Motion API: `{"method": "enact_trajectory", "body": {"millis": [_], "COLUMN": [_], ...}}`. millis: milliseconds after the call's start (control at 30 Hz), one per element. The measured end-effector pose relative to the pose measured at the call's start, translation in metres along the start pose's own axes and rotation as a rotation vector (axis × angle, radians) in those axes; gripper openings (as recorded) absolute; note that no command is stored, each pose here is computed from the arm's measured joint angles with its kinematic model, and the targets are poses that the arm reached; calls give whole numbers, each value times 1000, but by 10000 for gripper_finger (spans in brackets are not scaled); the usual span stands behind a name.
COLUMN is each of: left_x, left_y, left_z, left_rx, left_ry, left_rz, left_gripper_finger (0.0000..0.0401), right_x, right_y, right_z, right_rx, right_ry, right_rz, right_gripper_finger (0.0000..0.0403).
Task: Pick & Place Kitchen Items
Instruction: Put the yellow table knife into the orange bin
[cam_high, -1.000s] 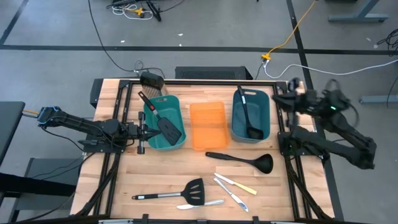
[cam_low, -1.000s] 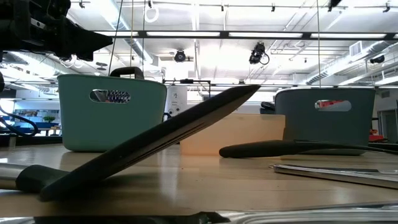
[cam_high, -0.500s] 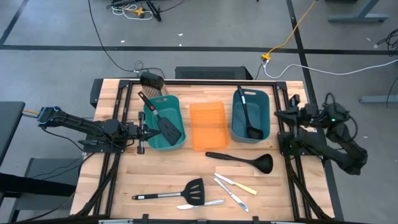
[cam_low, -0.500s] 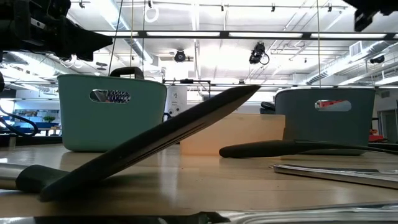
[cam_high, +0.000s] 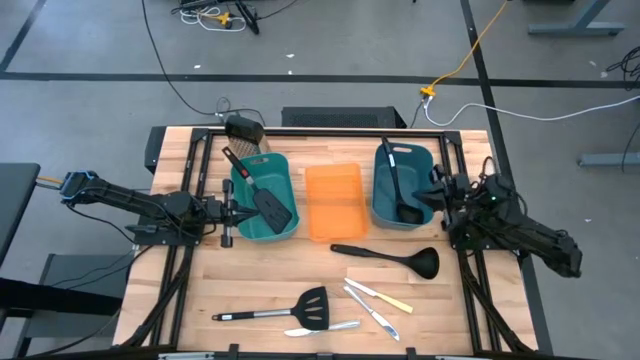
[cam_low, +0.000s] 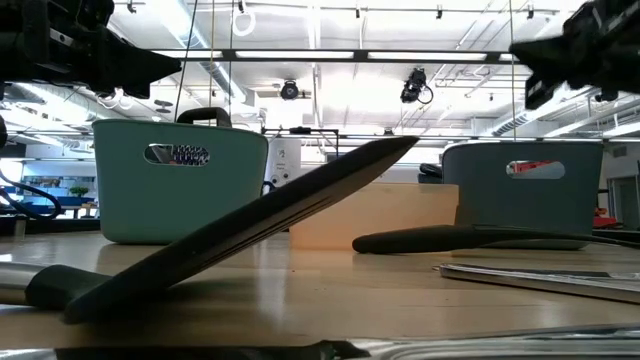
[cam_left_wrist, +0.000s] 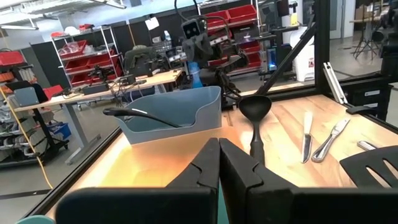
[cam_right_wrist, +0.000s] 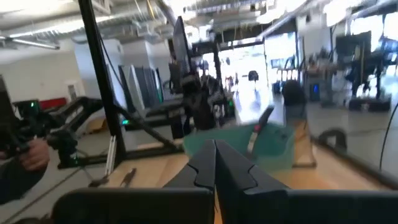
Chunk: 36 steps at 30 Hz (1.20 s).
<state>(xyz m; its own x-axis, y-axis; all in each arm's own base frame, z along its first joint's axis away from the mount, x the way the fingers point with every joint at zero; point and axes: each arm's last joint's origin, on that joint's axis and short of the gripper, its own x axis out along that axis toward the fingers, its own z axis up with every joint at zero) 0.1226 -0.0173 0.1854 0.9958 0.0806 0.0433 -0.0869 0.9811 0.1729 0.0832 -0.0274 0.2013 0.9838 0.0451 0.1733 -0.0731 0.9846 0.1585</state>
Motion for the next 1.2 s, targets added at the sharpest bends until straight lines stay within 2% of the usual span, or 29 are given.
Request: {"method": "enact_trajectory", "body": {"millis": [133,267,467,667,900,1033,1200], "left_x": [0,0,0,0,0,0,0], "left_y": [0,0,0,0,0,0,0], "left_z": [0,0,0,0,0,0,0], "left_rx": [0,1,0,-12,-14,-13,-13], "left_ry": [1,2,2,2,2,2,2], "left_rz": [0,0,0,1,1,1,1], "left_gripper_finger": [7,7,7,7,7,7,7], "right_x": [3,8,22,38,64,82,105], "right_y": [5,8,24,43,76,100,135], "right_z": [-1,-8,-11,-17,5,12,21], "right_rx": [15,45,39,26,-40,-102,-158], "right_ry": [-9,50,73,169,248,408,537], "right_rz": [17,-10,123,119,125,60,56], "right_gripper_finger": [6,6,6,6,6,6,6]}}
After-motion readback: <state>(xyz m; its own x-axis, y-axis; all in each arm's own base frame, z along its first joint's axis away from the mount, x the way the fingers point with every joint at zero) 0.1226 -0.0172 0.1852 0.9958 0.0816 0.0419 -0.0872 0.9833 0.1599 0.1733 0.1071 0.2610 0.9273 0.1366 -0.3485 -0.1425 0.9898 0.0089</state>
